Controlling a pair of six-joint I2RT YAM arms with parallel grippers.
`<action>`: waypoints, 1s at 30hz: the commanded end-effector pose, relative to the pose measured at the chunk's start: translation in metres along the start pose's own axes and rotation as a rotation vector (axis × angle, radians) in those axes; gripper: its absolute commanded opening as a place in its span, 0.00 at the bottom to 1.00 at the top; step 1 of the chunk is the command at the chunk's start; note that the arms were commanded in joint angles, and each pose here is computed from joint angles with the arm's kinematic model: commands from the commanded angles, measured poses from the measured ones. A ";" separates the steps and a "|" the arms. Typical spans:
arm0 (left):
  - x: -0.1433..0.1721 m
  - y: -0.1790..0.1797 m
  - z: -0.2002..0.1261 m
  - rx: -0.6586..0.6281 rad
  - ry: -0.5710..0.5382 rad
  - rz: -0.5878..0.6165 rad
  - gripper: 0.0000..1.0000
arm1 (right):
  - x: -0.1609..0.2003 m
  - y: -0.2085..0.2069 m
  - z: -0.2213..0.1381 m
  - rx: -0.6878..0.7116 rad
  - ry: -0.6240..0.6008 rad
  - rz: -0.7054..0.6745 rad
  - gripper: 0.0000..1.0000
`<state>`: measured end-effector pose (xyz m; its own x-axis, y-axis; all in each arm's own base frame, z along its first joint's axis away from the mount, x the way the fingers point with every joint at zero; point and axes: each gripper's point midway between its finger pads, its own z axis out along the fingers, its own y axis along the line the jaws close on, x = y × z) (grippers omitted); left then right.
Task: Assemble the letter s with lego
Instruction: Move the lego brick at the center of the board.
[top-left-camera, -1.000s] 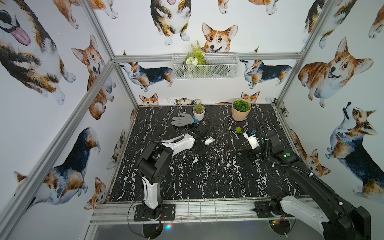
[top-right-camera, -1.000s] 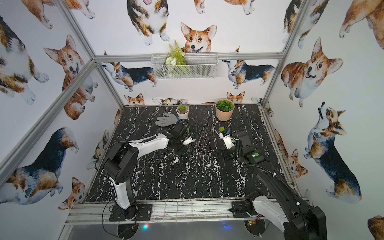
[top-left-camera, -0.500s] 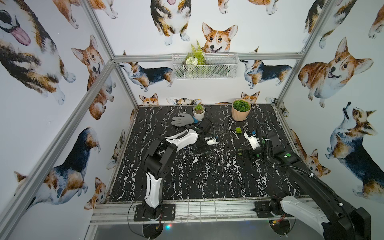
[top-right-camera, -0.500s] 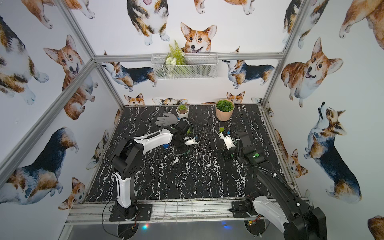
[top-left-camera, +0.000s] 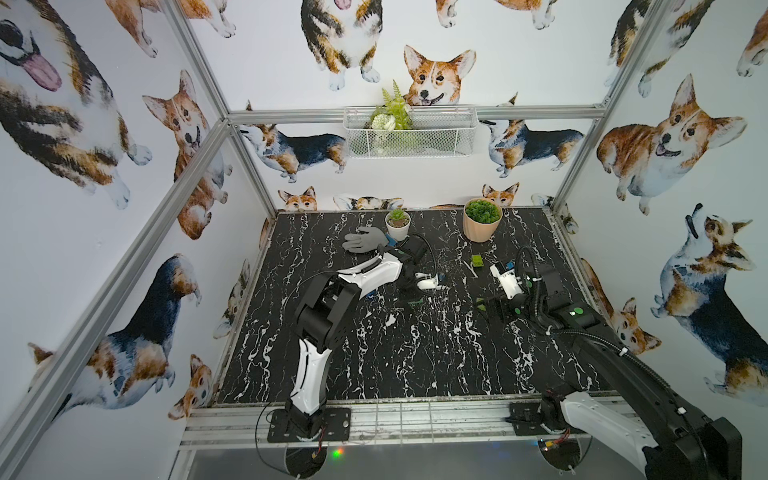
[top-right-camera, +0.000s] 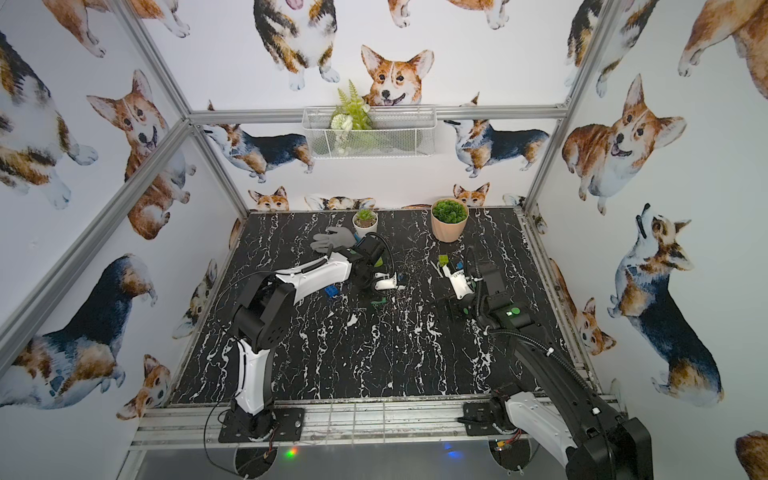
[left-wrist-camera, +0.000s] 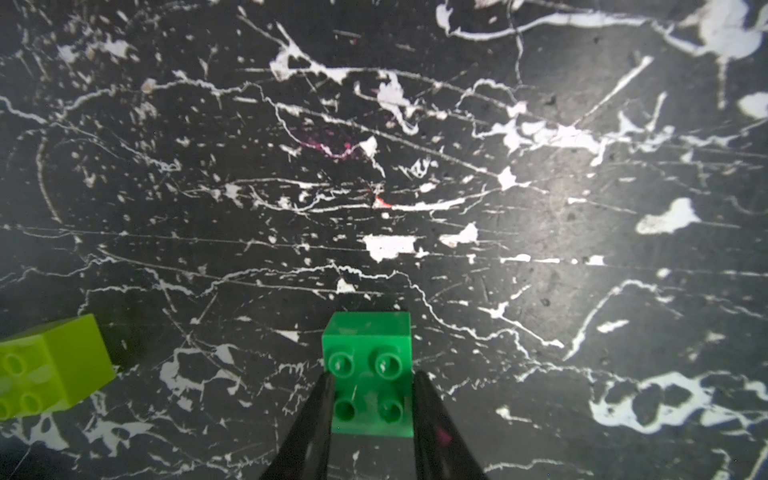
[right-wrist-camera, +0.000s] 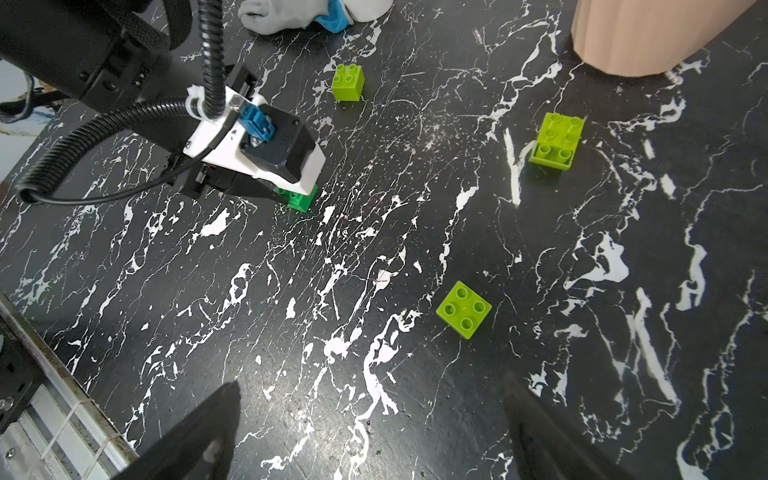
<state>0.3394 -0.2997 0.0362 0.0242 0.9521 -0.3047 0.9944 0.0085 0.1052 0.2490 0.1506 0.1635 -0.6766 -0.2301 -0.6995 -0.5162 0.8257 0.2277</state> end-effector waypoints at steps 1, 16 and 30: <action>0.001 -0.009 0.005 0.043 0.006 0.047 0.35 | -0.006 0.003 0.001 -0.018 -0.018 -0.014 1.00; -0.010 -0.009 -0.014 0.029 -0.024 0.077 0.62 | -0.007 0.004 -0.001 -0.024 -0.021 -0.012 1.00; 0.055 -0.006 -0.088 -0.150 0.066 -0.245 0.74 | -0.015 0.019 0.001 -0.120 -0.026 -0.009 1.00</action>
<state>0.3298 -0.2435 0.1008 -0.1413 0.9427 -0.3022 0.9644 0.2000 0.1730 0.2482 0.1616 0.1683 -0.6808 -0.2272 -0.6963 -0.5489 0.7877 0.2796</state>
